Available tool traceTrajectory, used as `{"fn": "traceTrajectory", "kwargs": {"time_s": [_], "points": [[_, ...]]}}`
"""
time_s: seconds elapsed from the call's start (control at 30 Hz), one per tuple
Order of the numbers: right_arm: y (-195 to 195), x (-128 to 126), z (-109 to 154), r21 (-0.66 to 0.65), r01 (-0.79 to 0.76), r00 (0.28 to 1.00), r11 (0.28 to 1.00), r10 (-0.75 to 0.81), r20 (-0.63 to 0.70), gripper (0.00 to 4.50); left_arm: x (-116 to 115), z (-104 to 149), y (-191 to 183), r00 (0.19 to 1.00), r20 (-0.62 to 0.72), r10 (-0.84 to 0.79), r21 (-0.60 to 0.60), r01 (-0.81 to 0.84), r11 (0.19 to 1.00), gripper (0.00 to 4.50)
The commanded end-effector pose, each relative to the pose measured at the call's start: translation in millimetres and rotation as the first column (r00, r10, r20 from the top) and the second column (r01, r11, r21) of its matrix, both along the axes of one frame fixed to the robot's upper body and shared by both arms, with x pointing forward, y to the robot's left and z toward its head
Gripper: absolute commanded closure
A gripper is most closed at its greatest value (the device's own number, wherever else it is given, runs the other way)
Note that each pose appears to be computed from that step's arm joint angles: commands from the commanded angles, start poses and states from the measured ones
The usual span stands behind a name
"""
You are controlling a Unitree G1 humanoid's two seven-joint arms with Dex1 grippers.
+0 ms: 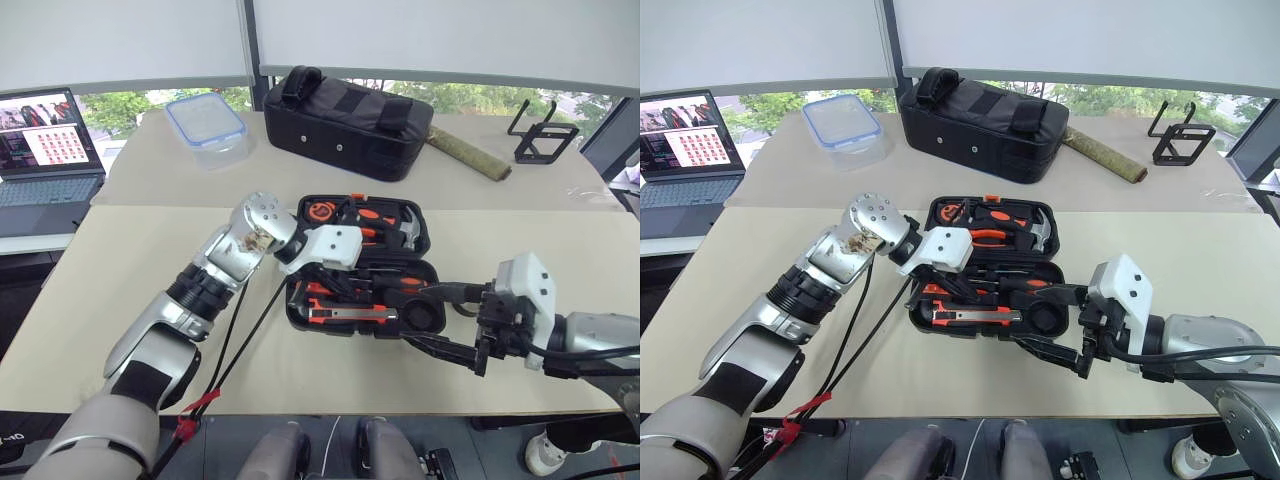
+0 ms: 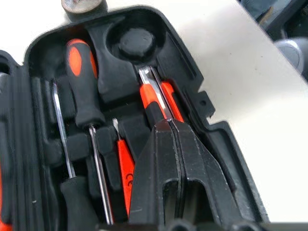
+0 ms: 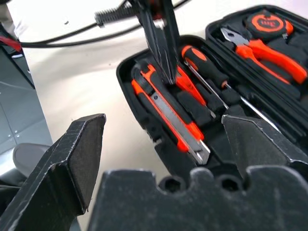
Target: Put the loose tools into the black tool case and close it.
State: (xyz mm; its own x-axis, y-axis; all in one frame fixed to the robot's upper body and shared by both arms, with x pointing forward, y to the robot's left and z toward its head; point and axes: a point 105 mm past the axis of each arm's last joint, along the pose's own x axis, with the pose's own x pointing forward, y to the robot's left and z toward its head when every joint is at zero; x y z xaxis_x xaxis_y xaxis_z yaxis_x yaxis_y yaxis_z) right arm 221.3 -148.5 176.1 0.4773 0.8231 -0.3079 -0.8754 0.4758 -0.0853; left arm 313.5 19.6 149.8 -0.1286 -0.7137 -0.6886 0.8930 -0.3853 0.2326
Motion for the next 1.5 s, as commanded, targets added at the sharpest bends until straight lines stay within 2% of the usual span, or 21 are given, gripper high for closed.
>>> {"fn": "traceTrajectory", "kwargs": {"time_s": [0.03,0.33,0.57,0.93,1.0,1.07,1.13,1.17,1.23,1.33,1.47,1.5], "points": [[-1.3,0.7,2.9,-0.001,0.011,1.000,1.000,-0.011,0.015,0.00,-3.4,-7.8,-2.3,0.999,0.021,-0.032,0.020,0.032,0.999,4.48],[1.1,-1.8,1.0,0.002,0.012,1.000,1.000,-0.012,0.009,0.00,14.2,-23.9,-5.9,0.998,0.053,0.025,0.026,-0.026,0.999,4.48],[1.8,-3.6,-0.6,0.003,0.009,1.000,1.000,-0.009,0.000,0.00,24.5,-36.1,1.3,0.992,-0.053,0.114,0.009,-0.113,0.994,4.48],[4.3,-4.3,-0.2,0.006,-0.006,1.000,1.000,0.006,-0.007,0.00,27.6,-60.9,14.6,0.982,-0.091,0.167,0.050,-0.163,0.985,4.48],[4.3,-4.3,0.1,0.005,-0.007,1.000,1.000,0.007,-0.006,0.00,26.3,-54.8,13.5,0.985,-0.087,0.151,0.027,-0.149,0.988,4.48],[1.5,-3.1,1.4,-0.005,0.006,1.000,1.000,-0.006,0.002,0.00,22.7,-32.7,8.5,0.986,-0.107,0.126,-0.054,-0.132,0.990,4.48],[-8.6,-0.5,1.9,-0.048,0.045,0.999,0.998,-0.044,0.023,0.00,18.2,0.2,7.5,0.988,-0.120,0.098,-0.176,-0.118,0.977,4.48],[-18.1,1.1,1.1,-0.082,0.076,0.997,0.994,-0.074,0.028,0.00,16.6,19.2,10.1,0.988,-0.124,0.092,-0.246,-0.121,0.962,4.09],[-39.3,5.2,1.1,-0.133,0.142,0.990,0.981,-0.140,0.028,0.00,11.9,51.3,22.5,0.987,-0.141,0.079,-0.348,-0.125,0.929,3.81],[-70.1,13.2,-0.4,-0.187,0.235,0.972,0.954,-0.235,0.020,0.00,4.8,84.5,46.4,0.984,-0.149,0.095,-0.435,-0.151,0.888,2.64],[-96.1,24.8,-14.6,-0.250,0.292,0.953,0.923,-0.302,-0.003,0.00,-11.6,92.5,75.4,0.976,-0.183,0.114,-0.411,-0.181,0.893,1.33],[-99.7,30.2,-20.6,-0.263,0.300,0.949,0.917,-0.315,-0.013,0.00,-17.3,90.3,81.6,0.974,-0.196,0.112,-0.397,-0.183,0.900,0.82]]}}
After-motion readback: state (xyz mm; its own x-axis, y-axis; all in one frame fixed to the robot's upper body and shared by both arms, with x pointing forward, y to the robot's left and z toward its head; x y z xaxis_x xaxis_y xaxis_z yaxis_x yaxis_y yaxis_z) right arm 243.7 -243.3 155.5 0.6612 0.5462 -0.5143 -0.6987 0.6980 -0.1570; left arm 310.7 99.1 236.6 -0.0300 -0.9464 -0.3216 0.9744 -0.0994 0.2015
